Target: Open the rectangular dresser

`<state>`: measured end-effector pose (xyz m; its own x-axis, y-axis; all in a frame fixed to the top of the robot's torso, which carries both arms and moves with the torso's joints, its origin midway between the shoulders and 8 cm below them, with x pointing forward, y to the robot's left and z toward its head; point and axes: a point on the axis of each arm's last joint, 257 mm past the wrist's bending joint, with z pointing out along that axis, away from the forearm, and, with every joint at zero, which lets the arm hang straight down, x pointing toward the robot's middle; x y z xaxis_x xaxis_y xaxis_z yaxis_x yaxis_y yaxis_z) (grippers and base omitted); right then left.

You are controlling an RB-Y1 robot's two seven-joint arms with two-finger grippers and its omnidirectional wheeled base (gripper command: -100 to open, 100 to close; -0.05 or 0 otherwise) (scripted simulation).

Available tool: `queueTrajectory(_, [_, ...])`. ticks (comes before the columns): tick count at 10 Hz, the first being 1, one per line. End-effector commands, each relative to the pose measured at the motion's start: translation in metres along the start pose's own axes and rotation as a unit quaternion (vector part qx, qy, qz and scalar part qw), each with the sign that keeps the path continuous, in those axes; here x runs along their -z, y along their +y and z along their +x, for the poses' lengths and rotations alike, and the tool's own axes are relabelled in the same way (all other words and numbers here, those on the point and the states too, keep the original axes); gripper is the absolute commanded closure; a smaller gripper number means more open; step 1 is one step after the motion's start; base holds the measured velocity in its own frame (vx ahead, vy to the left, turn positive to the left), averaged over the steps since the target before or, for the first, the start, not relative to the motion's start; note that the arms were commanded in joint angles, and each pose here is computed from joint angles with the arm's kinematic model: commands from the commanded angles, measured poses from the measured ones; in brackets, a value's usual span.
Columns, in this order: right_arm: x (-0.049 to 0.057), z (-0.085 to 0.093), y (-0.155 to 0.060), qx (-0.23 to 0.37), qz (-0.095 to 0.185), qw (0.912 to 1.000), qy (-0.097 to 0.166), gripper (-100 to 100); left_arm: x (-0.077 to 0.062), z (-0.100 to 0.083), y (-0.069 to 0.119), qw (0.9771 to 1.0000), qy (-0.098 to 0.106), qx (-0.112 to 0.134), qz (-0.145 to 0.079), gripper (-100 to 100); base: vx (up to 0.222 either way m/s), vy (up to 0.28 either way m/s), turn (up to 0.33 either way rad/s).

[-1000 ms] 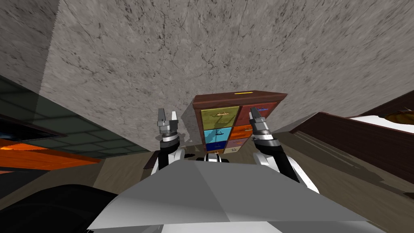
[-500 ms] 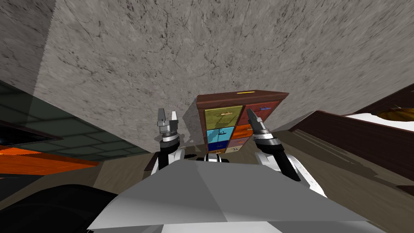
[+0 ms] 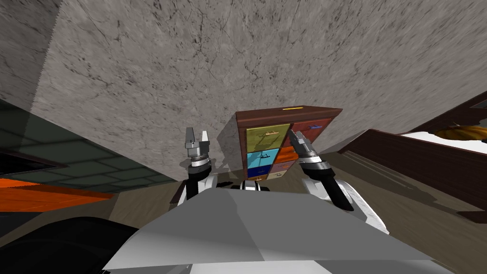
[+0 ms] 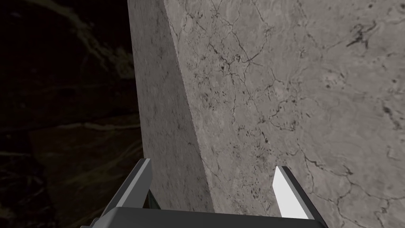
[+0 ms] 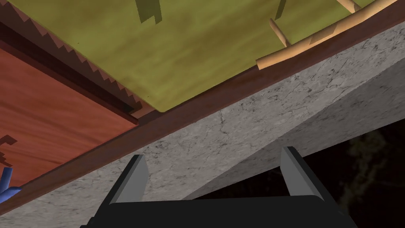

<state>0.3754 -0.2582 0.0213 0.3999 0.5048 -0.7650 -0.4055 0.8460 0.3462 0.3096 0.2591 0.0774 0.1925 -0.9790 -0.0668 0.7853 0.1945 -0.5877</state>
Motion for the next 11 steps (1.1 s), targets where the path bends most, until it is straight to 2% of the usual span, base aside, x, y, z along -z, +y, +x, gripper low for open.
queueTrajectory(1, [0.0, 0.004, -0.007, 0.061, 0.003, 0.9981, 0.012, -100, 0.0, 0.0, 0.0, 1.0, 0.0, 0.0, 0.0, 0, -0.008, 0.103, -0.034])
queueTrajectory(2, [0.0, 0.004, -0.007, 0.064, 0.003, 0.9978, 0.012, -100, 0.0, 0.0, 0.0, 1.0, 0.0, 0.0, 0.0, 0, -0.003, 0.08, -0.025])
queueTrajectory(3, [0.0, 0.006, -0.012, 0.1, 0.005, 0.9947, 0.02, -100, 0.0, 0.0, 0.0, 1.0, 0.0, 0.0, 0.0, 0, -0.015, 0.082, -0.036])
queueTrajectory(4, [0.0, 0.006, -0.012, 0.101, 0.005, 0.9946, 0.02, -100, 0.0, 0.0, 0.0, 1.0, 0.0, 0.0, 0.0, 0, -0.007, 0.065, -0.024])
queueTrajectory(6, [-0.001, 0.01, -0.023, 0.167, 0.007, 0.9852, 0.036, -100, 0.0, 0.0, 0.0, 1.0, 0.0, 0.0, 0.0, 0, -0.006, 0.095, -0.055])
queueTrajectory(7, [-0.001, 0.01, -0.023, 0.177, 0.006, 0.9836, 0.036, -100, 0.0, 0.0, 0.0, 1.0, 0.0, 0.0, 0.0, 0, 0.001, 0.091, -0.026])
queueTrajectory(8, [-0.001, 0.012, -0.029, 0.21, 0.007, 0.9766, 0.045, -100, 0.0, 0.0, 0.0, 1.0, 0.0, 0.0, 0.0, 0, -0.008, 0.112, -0.031])
queueTrajectory(9, [-0.001, 0.012, -0.029, 0.215, 0.007, 0.9755, 0.045, -100, 0.0, 0.0, 0.0, 1.0, 0.0, 0.0, 0.0, 0, -0.016, 0.084, -0.028])
queueTrajectory(10, [-0.001, 0.014, -0.035, 0.251, 0.006, 0.9664, 0.055, -100, 0.0, 0.0, 0.0, 1.0, 0.0, 0.0, 0.0, 0, -0.016, 0.069, -0.04])
queueTrajectory(11, [-0.001, 0.014, -0.035, 0.254, 0.006, 0.9656, 0.055, -100, 0.0, 0.0, 0.0, 1.0, 0.0, 0.0, 0.0, 0, -0.008, 0.059, -0.021])
